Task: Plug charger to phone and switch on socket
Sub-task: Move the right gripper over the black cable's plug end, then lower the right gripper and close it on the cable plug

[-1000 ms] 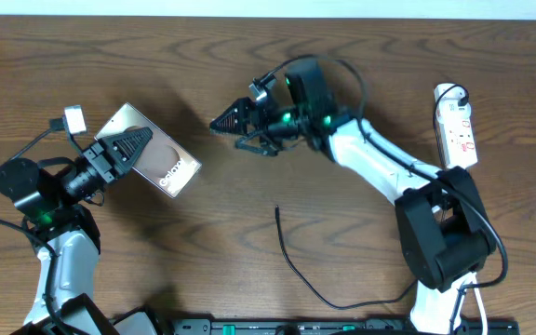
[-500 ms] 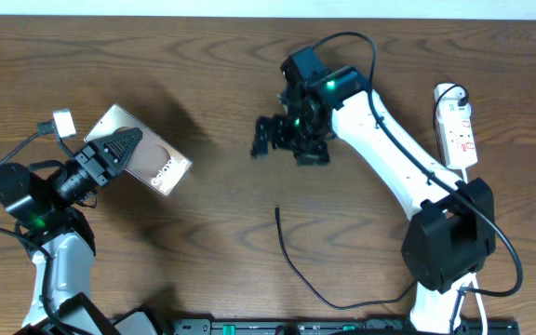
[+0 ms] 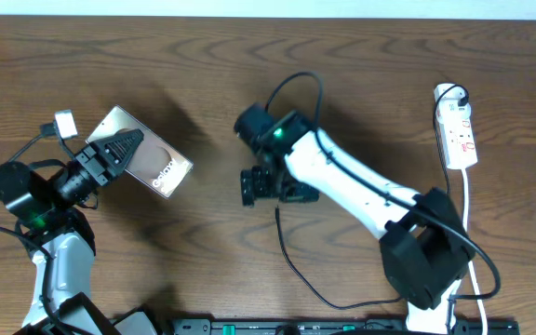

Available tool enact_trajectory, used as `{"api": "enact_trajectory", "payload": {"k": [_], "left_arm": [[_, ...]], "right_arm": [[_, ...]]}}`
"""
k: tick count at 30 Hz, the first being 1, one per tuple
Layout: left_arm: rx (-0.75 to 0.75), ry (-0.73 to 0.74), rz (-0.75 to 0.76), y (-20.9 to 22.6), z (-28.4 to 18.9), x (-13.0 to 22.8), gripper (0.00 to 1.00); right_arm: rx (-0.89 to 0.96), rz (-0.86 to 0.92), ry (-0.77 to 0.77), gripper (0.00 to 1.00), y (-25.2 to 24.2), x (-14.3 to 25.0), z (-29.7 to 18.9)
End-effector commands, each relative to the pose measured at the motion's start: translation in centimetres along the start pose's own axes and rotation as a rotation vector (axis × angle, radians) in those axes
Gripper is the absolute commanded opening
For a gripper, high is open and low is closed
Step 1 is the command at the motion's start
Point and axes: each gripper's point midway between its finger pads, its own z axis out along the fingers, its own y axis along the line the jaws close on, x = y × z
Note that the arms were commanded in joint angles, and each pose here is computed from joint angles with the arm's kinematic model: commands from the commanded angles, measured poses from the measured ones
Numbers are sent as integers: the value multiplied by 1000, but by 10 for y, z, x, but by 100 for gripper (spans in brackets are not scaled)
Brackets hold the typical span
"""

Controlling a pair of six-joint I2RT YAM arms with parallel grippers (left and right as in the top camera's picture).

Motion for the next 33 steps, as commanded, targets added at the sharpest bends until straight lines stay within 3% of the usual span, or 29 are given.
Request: {"api": "enact_trajectory", "payload": {"k": [1,14,21,33], "left_arm": [[13,14,36,-5,-1,-1,7],[8,22,-19,10,0,2,8],[5,23,-36,16,1,2,7],[6,23,-25,15,1,2,7]], "right_arm": [[53,86,-25,99,-8,1,15],[0,62,-11,99,3,7,30],[-85,77,127,99,9,25,29],[-40,160,270,98,-13,37,43]]}}
